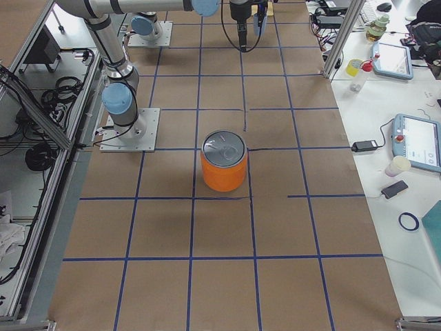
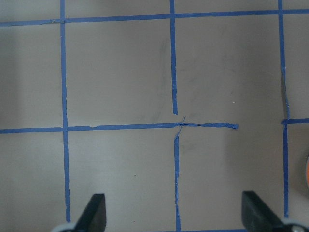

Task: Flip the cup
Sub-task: 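Rotate the cup upright with the left gripper and set it down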

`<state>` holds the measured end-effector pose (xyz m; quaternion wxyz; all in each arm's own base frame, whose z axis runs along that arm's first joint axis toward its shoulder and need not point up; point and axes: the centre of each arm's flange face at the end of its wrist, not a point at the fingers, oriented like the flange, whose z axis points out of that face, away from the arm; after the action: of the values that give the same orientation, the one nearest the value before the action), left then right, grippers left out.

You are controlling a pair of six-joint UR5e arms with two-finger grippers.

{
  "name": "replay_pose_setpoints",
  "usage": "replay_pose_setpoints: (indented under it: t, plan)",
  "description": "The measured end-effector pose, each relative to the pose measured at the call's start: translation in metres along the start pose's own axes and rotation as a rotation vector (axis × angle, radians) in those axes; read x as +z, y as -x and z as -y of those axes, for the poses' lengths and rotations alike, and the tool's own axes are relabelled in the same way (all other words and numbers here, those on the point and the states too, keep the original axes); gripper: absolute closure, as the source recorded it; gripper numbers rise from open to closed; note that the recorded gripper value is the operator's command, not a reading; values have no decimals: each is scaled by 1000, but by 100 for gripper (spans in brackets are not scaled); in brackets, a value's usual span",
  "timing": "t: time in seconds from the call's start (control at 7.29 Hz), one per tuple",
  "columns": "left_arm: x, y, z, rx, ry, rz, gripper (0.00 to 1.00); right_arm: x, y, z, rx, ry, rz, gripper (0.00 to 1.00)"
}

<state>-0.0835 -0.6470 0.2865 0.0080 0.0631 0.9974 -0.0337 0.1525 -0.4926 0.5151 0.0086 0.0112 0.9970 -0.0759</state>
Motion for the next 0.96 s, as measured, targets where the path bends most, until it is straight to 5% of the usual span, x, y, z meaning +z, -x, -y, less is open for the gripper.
replay_pose_setpoints:
  t: [0.41,0.96]
  plan:
    - [18,24,15,69,-21,69,100,-1,0,0,0,-2,4,0]
    - [45,27,26,127,-26,71,100,-1,0,-1,0,-1,3,0]
